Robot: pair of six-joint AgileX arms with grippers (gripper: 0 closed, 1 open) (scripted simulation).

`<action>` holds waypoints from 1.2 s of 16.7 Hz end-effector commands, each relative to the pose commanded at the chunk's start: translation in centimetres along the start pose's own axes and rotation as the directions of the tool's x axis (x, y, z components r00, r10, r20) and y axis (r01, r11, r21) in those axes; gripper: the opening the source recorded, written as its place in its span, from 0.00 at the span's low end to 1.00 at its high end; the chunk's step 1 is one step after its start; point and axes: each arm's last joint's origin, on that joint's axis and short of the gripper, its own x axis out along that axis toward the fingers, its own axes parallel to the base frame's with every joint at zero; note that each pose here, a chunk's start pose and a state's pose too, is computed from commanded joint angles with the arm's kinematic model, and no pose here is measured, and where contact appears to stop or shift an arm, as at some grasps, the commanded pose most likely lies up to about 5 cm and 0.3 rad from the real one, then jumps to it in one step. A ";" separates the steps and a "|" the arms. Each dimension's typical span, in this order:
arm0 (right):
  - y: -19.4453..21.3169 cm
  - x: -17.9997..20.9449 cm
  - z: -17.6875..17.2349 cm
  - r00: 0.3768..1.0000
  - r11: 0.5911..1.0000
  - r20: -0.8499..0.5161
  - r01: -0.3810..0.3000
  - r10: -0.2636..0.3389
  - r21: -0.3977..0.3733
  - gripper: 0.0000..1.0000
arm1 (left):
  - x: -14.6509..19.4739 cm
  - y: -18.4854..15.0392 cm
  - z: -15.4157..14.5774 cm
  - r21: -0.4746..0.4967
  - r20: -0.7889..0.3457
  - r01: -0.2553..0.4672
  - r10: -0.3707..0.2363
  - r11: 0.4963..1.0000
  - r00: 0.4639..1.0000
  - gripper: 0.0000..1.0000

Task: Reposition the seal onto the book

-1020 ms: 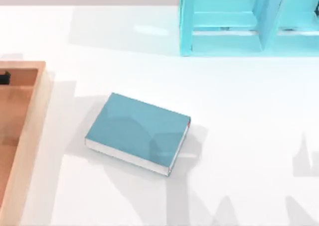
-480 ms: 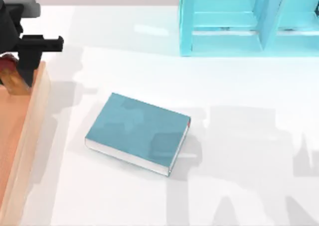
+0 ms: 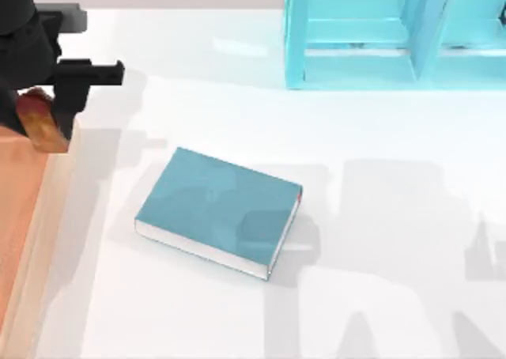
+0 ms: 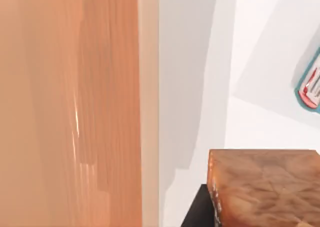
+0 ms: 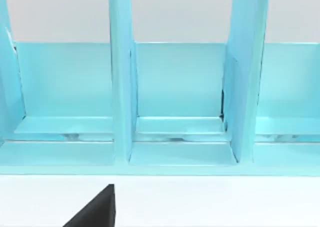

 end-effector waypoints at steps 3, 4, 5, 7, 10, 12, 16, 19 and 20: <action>0.0 0.0 0.0 1.000 1.000 0.000 0.000 0.000 0.000 1.00 | 2.3 -4.4 1.1 0.000 -0.009 -0.002 0.002 1.000 1.000 0.00; 0.0 0.0 0.0 1.000 1.000 0.000 0.000 0.000 0.000 1.00 | 3.0 -6.3 1.1 0.001 -0.012 -0.003 0.003 1.000 1.000 0.00; 0.0 0.0 0.0 1.000 1.000 0.000 0.000 0.000 0.000 1.00 | 3.8 -8.3 0.9 0.002 -0.013 -0.004 0.004 1.000 1.000 0.00; 0.0 0.0 0.0 1.000 1.000 0.000 0.000 0.000 0.000 1.00 | 5.4 -12.2 0.5 0.002 -0.014 -0.005 0.005 1.000 1.000 0.00; 0.0 0.0 0.0 1.000 1.000 0.000 0.000 0.000 0.000 1.00 | 7.8 -16.1 0.1 0.001 -0.010 -0.003 0.003 1.000 1.000 0.00; 0.0 0.0 0.0 1.000 1.000 0.000 0.000 0.000 0.000 1.00 | 8.0 -16.5 0.0 0.001 -0.007 -0.002 0.002 1.000 1.000 0.00; 0.0 0.0 0.0 1.000 1.000 0.000 0.000 0.000 0.000 1.00 | 8.0 -16.3 0.0 0.000 -0.011 -0.003 0.003 1.000 1.000 0.00; 0.0 0.0 0.0 1.000 1.000 0.000 0.000 0.000 0.000 1.00 | 7.6 -16.5 0.1 0.001 -0.007 -0.002 0.002 1.000 1.000 0.00; 0.0 0.0 0.0 1.000 1.000 0.000 0.000 0.000 0.000 1.00 | 7.5 -16.5 0.1 0.001 -0.007 -0.002 0.002 1.000 1.000 0.00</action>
